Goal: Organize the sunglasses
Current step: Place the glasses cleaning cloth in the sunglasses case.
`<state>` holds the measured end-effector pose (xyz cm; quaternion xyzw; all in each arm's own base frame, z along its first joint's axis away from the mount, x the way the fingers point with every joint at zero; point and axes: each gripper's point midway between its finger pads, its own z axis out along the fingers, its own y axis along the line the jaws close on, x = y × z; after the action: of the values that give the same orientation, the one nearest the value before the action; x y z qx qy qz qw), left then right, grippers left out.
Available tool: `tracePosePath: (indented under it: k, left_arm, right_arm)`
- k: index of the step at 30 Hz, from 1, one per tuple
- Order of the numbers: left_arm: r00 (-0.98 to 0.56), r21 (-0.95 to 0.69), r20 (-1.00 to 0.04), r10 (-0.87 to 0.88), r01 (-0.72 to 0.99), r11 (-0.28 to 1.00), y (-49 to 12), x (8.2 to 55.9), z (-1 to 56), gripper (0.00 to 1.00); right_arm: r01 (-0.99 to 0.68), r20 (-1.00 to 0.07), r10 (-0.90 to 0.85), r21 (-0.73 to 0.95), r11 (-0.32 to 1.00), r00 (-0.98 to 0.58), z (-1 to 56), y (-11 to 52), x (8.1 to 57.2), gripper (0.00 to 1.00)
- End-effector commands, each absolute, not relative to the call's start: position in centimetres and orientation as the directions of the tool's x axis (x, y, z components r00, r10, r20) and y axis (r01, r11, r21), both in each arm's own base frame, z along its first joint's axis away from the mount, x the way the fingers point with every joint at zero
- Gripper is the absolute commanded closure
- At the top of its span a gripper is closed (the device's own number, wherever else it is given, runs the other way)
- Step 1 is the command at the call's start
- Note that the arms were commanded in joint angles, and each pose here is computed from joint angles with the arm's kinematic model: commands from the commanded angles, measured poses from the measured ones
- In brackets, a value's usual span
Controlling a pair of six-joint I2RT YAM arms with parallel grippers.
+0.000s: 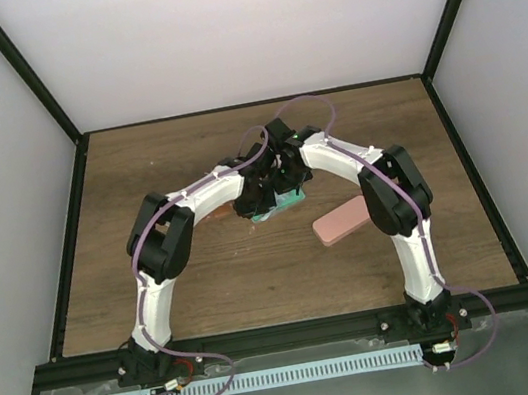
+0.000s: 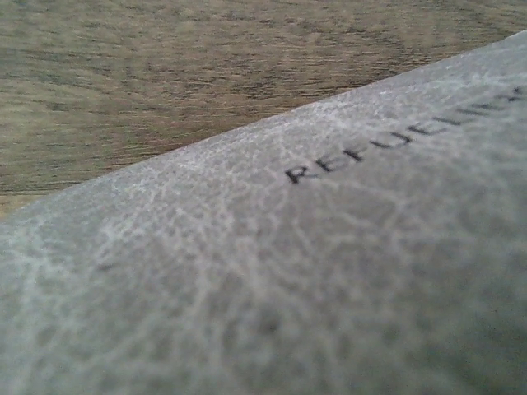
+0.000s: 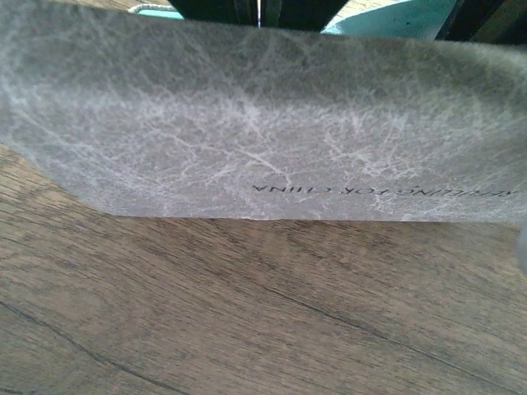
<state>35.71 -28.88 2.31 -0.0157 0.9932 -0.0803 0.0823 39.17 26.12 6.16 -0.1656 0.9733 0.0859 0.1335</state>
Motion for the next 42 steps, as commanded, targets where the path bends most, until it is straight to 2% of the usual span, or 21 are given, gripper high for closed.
tracePosePath:
  k: [1, 22, 42]
  left_arm:
    - [-0.974, -0.193, -0.223, -0.046, -0.002, 0.981, -30.0, 37.2, 3.5, 0.95]
    - [-0.940, -0.232, -0.326, -0.104, -0.027, 0.972, -29.6, 39.1, 8.0, 0.95]
    - [-0.939, -0.176, -0.316, -0.135, -0.082, 0.981, -27.9, 38.8, 6.5, 0.94]
  right_arm:
    - [-0.363, -0.272, -0.319, 0.129, 0.923, -0.908, 5.2, 26.7, 38.9, 0.99]
    - [-0.364, -0.273, -0.322, 0.119, 0.924, -0.906, 5.2, 26.2, 38.4, 0.99]
    - [-0.343, -0.268, -0.307, 0.098, 0.934, -0.913, 5.2, 25.0, 38.2, 0.99]
